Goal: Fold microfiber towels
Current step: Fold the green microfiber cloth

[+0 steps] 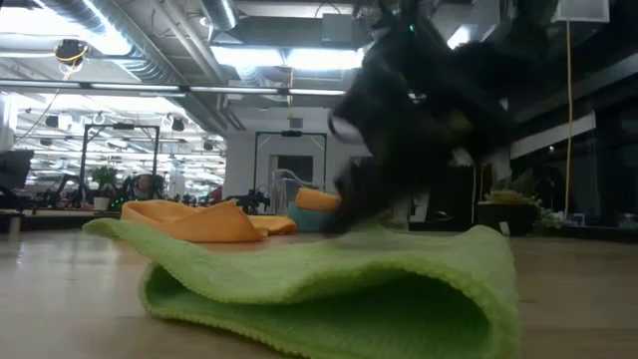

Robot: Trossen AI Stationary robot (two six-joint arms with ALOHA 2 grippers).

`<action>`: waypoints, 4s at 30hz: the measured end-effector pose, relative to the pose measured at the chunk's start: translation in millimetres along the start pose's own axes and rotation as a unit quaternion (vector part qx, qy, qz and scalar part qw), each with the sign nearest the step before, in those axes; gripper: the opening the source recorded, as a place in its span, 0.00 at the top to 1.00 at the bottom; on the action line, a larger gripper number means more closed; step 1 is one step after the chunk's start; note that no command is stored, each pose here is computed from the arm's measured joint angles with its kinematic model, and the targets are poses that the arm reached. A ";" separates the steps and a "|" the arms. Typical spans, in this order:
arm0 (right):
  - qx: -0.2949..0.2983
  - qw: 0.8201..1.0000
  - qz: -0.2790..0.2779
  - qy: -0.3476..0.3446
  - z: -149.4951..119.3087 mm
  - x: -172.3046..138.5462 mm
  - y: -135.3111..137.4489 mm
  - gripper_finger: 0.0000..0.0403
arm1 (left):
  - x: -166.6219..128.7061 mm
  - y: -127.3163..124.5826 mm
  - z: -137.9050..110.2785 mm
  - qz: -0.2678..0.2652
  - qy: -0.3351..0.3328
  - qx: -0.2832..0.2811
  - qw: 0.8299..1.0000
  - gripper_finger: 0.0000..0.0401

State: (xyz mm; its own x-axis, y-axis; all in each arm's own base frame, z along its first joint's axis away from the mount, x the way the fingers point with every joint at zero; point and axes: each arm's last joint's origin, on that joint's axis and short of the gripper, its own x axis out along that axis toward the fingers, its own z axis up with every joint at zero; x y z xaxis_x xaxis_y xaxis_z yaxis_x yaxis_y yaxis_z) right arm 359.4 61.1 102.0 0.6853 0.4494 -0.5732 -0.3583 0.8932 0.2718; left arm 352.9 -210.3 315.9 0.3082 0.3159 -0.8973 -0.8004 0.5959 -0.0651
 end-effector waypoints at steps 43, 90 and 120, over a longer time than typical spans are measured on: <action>-0.053 0.992 -0.114 -0.029 -37.2 51.9 72.2 0.62 | 0.5 0.1 1.6 0.001 -0.021 -0.049 0.999 0.65; -0.025 0.992 0.029 0.121 9.5 -86.1 169.4 0.38 | 76.9 -80.9 -48.8 -0.163 0.009 0.292 0.942 0.38; -0.114 0.976 -0.076 0.168 -41.4 -7.9 151.5 0.27 | 153.1 -93.2 -88.0 -0.091 0.006 0.368 0.925 0.38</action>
State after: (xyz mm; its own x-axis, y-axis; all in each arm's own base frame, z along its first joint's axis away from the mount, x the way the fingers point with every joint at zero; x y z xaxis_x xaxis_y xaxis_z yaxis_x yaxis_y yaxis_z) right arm 273.5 192.1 115.7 0.5083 0.2464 -0.8252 -0.4263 0.9045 0.0075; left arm 429.5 -282.4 146.2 0.3941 0.1550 -0.9059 -0.1666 0.9814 0.0954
